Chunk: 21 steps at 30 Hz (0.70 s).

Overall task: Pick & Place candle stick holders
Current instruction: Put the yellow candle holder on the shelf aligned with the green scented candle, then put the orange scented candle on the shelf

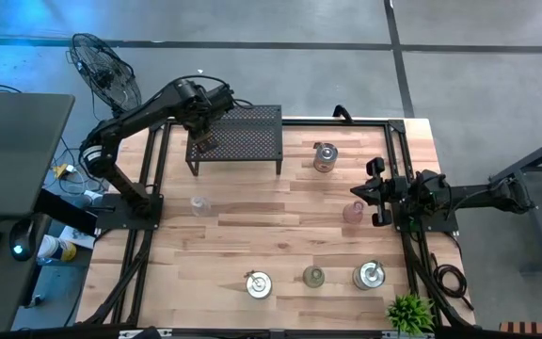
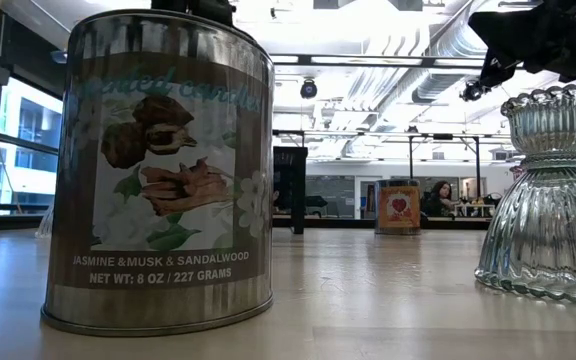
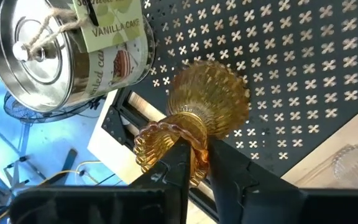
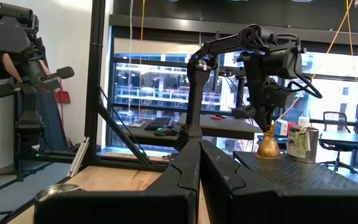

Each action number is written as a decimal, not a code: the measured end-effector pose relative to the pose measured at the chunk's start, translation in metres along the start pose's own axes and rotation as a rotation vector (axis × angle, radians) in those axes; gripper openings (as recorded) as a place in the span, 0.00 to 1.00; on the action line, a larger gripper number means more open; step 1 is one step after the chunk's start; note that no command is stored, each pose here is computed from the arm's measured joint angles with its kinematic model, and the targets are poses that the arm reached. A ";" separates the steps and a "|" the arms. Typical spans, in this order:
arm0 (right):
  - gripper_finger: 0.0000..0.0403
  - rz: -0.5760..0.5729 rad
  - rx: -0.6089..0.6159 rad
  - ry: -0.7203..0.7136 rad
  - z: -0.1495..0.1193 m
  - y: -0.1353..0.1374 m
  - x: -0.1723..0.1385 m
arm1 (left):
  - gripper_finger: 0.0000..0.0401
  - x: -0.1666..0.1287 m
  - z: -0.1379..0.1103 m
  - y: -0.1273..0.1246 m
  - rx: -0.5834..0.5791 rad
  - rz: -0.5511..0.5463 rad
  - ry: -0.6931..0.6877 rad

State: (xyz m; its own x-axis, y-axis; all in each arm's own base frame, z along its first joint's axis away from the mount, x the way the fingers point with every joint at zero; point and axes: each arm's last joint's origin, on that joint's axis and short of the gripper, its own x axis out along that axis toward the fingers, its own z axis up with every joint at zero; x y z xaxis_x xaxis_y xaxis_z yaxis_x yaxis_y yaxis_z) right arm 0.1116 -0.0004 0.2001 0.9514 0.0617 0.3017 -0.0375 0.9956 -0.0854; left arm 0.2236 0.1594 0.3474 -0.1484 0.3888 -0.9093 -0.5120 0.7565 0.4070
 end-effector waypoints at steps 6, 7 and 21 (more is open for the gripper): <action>0.00 0.000 -0.003 0.000 0.000 0.000 0.000 | 0.19 0.001 -0.001 0.000 0.006 0.008 0.014; 0.00 0.000 -0.003 0.000 0.000 0.000 0.000 | 0.19 0.001 -0.001 0.000 0.007 0.012 0.017; 0.00 0.000 -0.005 0.000 0.000 0.000 0.000 | 0.25 0.001 -0.001 -0.001 -0.004 -0.010 0.016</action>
State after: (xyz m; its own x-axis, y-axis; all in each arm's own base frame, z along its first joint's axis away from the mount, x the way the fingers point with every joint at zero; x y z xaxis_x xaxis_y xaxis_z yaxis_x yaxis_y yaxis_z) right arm 0.1116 -0.0004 0.2000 0.9515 0.0615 0.3013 -0.0357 0.9953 -0.0904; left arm 0.2228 0.1584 0.3465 -0.1571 0.3731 -0.9144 -0.5165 0.7581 0.3980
